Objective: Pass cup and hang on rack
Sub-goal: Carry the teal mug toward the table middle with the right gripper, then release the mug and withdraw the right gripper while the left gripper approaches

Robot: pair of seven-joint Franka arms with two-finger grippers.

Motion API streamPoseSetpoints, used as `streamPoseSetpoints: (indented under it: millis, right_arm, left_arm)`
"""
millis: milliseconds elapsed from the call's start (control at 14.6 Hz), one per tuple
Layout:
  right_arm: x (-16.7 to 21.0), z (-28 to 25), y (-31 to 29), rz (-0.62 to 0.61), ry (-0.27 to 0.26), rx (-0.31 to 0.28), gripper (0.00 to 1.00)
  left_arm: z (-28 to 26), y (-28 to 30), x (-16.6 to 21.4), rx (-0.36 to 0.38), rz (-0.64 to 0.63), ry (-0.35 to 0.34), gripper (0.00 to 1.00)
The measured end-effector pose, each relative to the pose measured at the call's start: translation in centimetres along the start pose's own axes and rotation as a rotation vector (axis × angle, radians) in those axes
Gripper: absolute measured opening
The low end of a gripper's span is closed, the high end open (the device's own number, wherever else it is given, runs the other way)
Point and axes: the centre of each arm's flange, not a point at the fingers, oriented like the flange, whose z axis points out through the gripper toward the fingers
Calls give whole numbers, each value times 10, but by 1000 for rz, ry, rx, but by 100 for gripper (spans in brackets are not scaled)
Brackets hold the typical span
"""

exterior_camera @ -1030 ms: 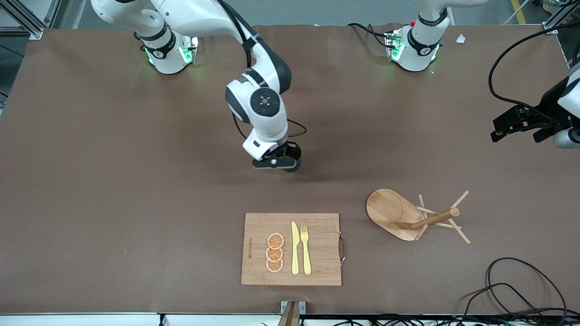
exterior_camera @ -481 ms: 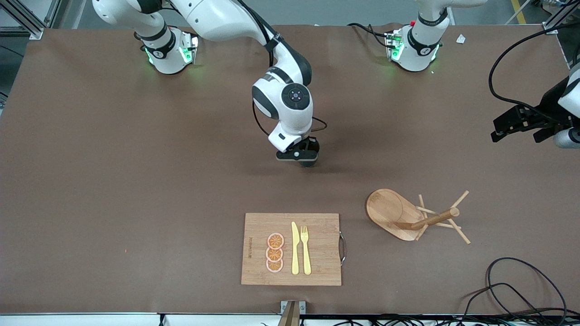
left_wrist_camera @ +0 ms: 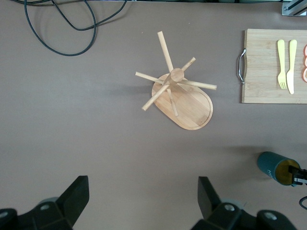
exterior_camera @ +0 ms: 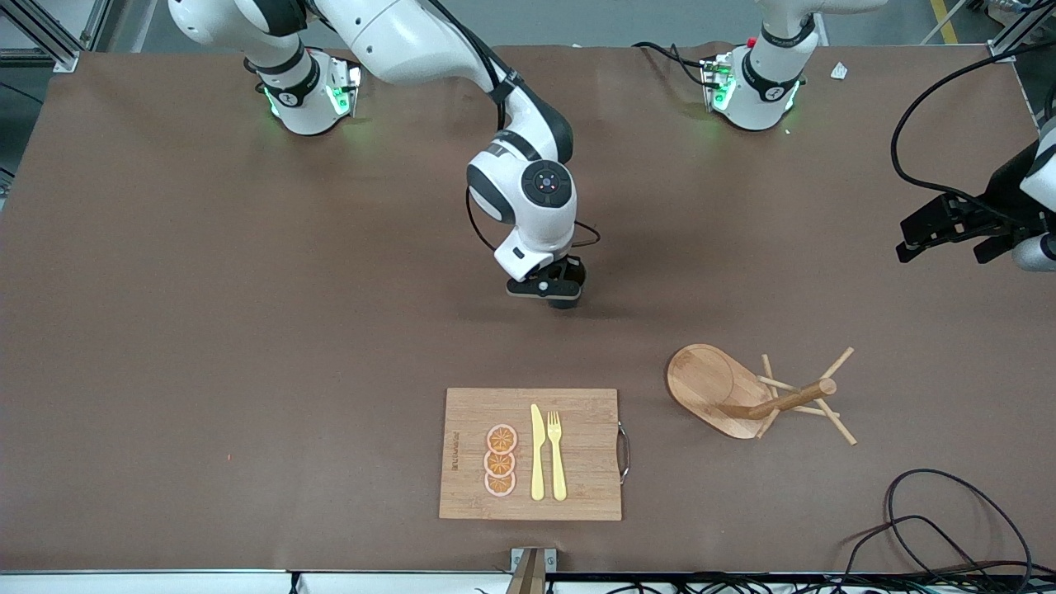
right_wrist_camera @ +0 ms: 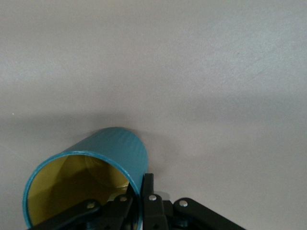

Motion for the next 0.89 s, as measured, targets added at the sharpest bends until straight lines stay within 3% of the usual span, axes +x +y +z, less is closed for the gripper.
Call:
streamPoseSetpoints:
  millis: [343,618,893]
  right_arm:
    - [6,-20,-2,5,9,8,58]
    - [16,-80,15,-4,-44,13,98]
    - [66,-146,94,-40,-121,-28,100]
  left_arm:
    - [0,1,0,0,-1,0,100]
    - [0,1,0,0,0,0,100]
    - [0,1,0,0,-1,-1,100]
